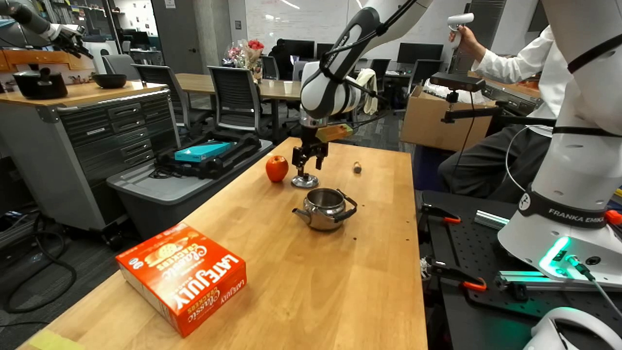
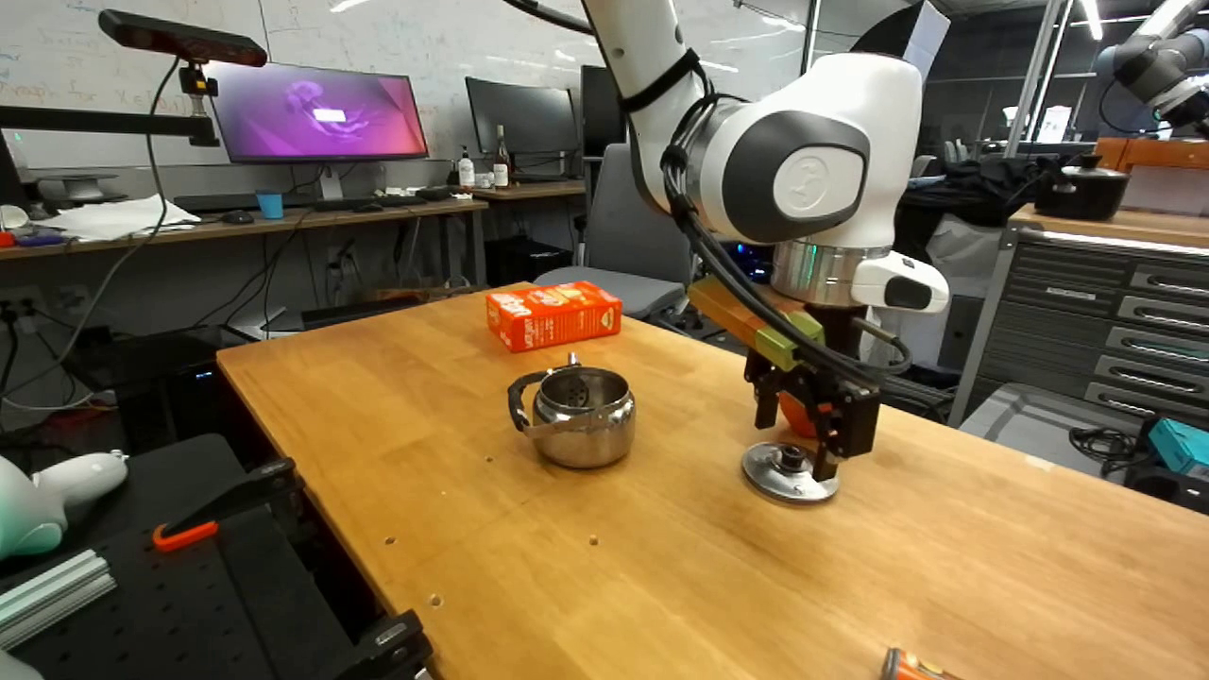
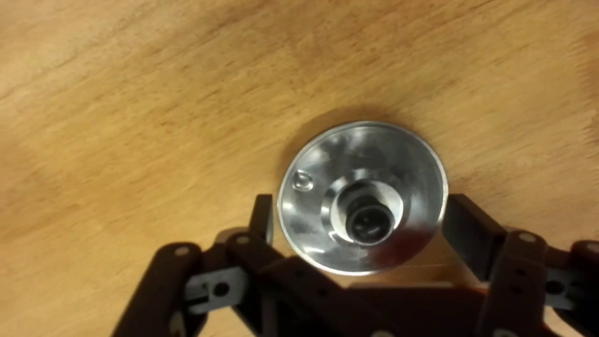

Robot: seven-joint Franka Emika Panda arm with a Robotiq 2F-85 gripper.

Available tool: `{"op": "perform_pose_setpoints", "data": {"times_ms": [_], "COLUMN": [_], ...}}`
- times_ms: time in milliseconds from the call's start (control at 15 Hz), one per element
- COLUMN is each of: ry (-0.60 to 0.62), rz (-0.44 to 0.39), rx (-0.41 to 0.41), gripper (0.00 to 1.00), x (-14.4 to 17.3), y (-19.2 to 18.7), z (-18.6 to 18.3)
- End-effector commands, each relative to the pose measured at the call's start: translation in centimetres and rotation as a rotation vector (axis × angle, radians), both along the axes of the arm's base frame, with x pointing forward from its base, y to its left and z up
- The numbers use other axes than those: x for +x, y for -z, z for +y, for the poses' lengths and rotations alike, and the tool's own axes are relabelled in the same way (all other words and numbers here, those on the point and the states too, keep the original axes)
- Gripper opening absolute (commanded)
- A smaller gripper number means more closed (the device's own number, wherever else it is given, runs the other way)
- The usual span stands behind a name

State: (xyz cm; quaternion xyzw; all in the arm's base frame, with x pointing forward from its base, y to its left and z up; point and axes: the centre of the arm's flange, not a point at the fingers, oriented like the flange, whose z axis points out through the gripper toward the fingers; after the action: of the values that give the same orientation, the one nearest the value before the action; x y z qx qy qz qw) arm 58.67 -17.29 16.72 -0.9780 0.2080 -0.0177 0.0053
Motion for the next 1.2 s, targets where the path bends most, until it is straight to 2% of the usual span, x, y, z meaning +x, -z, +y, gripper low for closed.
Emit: {"op": "perform_pose_setpoints", "data": {"times_ms": [0,67,467,800,1133], "ry": [0.011,0.011,0.003,-0.022,-0.101], "rz": [0.001,-0.001,-0.046,-0.034,0.009], "rx": [-0.041,-0.04,-0.052,-0.063,-0.09], "gripper": [0.63,0.53,0.08,0.09,0.09], "x": [0.7,0.8,2.0,2.1,0.3], "y": [0.8,1.0,1.6,1.3,0.1], "z": [-0.2,-0.2,-0.6,-0.6,0.4]}}
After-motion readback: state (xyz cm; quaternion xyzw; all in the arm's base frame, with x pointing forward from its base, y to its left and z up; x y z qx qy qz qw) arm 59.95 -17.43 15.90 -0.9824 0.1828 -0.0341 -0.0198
